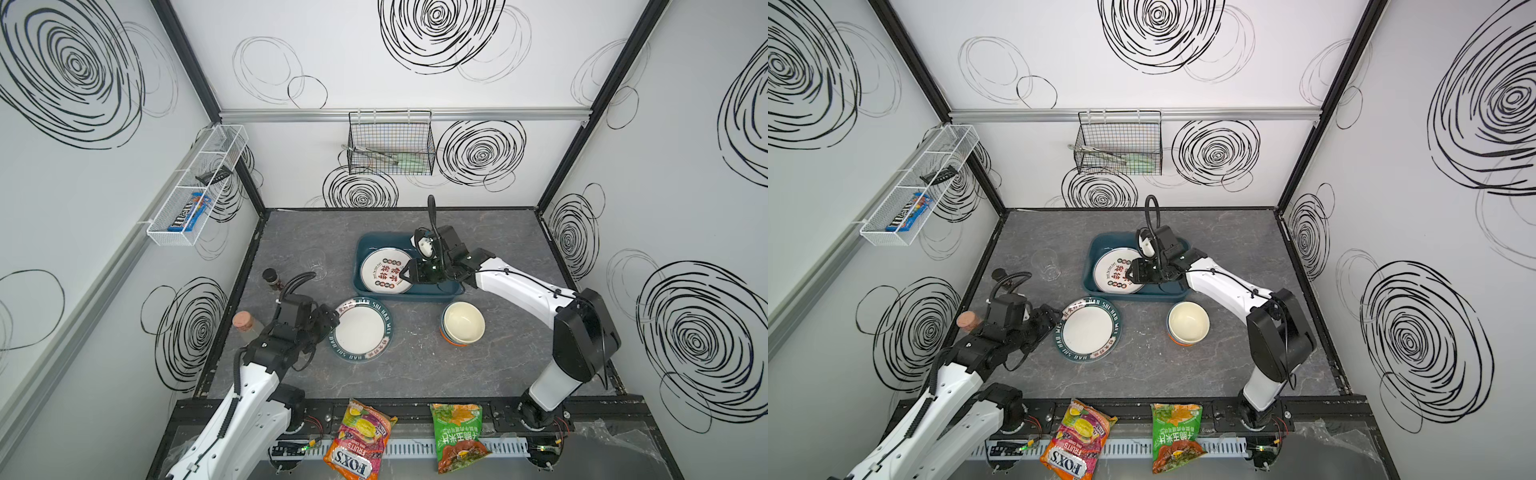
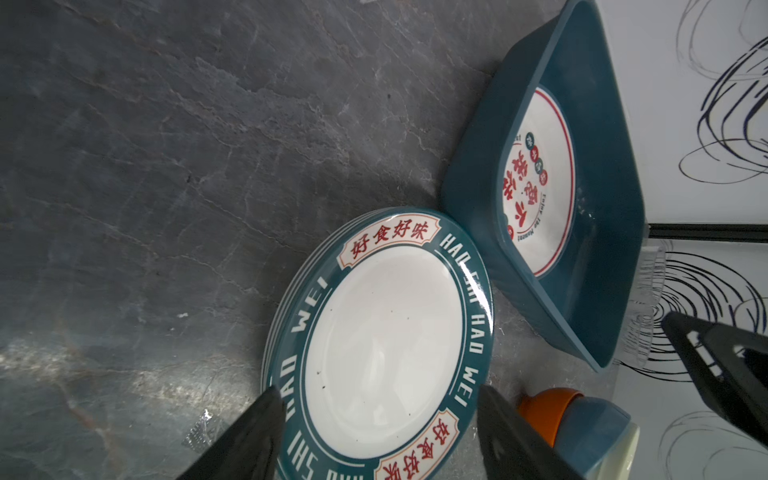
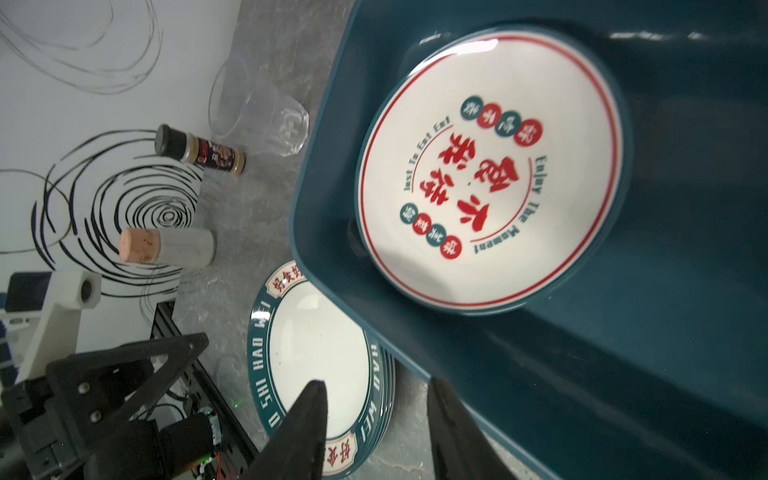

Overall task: Place the mixed dishes into the plastic bin
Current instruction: 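Release the plate and move the right gripper to the teal-rimmed plate stack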

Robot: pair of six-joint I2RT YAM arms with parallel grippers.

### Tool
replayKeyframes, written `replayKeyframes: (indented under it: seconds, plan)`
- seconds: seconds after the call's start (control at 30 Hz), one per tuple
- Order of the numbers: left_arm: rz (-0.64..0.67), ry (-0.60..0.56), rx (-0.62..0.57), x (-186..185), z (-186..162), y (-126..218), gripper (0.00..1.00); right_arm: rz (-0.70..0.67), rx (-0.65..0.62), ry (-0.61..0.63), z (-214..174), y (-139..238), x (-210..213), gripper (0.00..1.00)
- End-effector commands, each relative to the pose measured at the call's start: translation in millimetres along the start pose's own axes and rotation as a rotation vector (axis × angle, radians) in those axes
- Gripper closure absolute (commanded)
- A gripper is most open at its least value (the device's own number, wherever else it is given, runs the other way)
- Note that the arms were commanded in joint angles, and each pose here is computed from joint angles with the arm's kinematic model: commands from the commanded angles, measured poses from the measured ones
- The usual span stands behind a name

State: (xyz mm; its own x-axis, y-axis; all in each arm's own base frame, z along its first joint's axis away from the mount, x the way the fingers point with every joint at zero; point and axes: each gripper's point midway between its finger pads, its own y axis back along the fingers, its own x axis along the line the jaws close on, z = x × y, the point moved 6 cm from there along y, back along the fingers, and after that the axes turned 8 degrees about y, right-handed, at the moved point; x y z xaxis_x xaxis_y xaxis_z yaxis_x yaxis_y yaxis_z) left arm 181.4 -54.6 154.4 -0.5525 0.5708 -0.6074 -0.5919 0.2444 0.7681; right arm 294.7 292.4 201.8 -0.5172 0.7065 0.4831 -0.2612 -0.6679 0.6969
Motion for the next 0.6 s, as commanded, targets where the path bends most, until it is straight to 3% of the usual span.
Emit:
replayKeyframes:
  seconds: [0.0,0.57]
  plan:
    - [0.042,-0.002,-0.026,5,4,-2,0.24,0.019,0.059,0.050,-21,5,14,0.56]
    - [0.149,0.047,0.019,35,-10,-23,0.26,-0.011,0.214,0.121,-68,-41,41,0.51]
